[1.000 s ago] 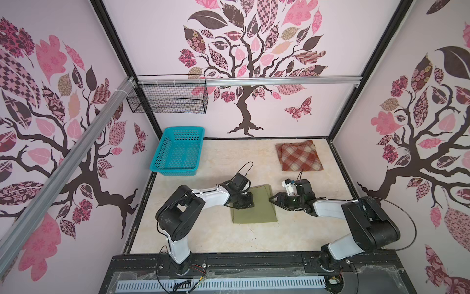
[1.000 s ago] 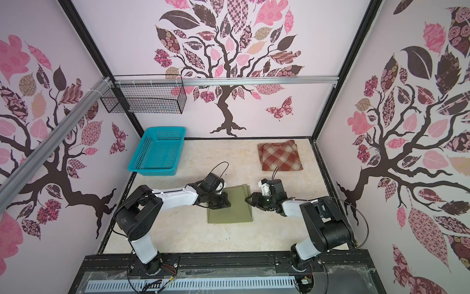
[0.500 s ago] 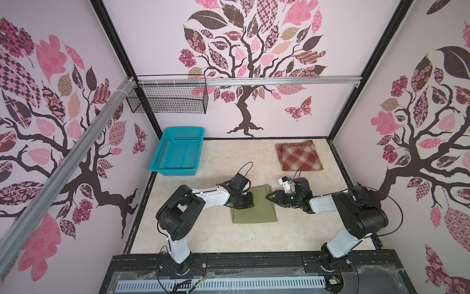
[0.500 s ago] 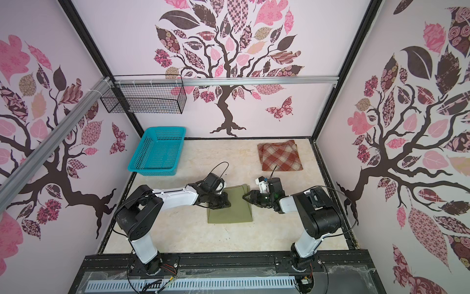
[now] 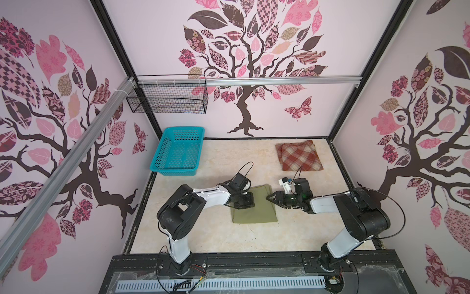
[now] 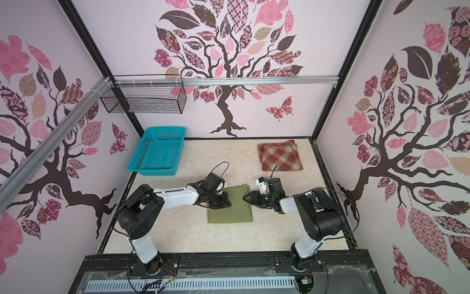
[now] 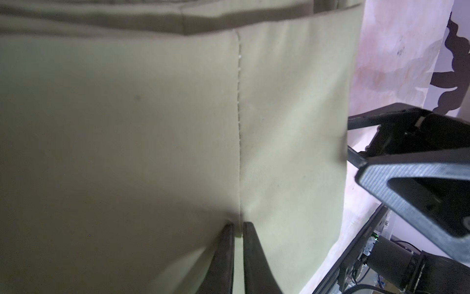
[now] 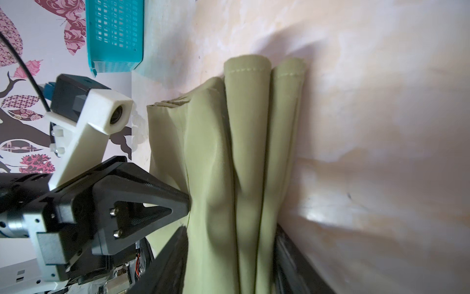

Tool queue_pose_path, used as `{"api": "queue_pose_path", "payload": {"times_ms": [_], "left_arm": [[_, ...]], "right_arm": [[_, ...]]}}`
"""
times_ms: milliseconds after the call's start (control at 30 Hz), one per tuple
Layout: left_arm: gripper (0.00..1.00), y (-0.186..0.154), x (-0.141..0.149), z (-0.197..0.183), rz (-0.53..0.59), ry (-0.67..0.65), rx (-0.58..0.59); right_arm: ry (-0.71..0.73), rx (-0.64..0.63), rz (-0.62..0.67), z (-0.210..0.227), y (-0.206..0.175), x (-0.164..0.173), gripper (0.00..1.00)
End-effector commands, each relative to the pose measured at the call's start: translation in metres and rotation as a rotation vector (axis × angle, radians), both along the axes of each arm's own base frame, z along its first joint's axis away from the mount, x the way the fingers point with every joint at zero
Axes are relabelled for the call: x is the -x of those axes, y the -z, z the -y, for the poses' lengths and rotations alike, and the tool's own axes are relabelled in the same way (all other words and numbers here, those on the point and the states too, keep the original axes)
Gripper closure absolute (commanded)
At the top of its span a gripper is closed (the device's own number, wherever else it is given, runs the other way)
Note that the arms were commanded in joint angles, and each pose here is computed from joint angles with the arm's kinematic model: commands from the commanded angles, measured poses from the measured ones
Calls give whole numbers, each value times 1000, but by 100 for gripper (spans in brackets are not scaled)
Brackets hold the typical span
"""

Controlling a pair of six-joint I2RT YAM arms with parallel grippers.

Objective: Fold and stack skirts
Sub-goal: Pick up the skirt from the center of the table.

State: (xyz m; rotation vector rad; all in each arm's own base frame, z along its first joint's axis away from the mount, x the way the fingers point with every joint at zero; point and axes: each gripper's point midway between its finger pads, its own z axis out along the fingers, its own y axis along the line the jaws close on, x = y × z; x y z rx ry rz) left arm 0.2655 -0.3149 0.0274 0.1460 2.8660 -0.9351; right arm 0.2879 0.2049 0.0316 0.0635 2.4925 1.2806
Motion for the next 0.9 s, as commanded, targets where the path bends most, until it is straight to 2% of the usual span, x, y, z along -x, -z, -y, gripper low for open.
{"api": "queue_pose_path", "payload": {"times_ms": [0,233,467,633,867], "left_arm": [[87,-1,-7,5,4,-3,1],[87,-2,-7,5,4,-2,-2],[87,-2,-8,5,3,-3,-2],[87,-2,-8,4,5,-3,-1],[87,-3,-7,4,7,-2,-2]], "right_arm": [[29,148,-248,22,56,45,45],[-17,78,-255,10,52,42,46],[-26,90,-255,10,52,40,46],[-20,97,-261,10,56,39,52],[-7,93,-253,9,57,32,53]]}}
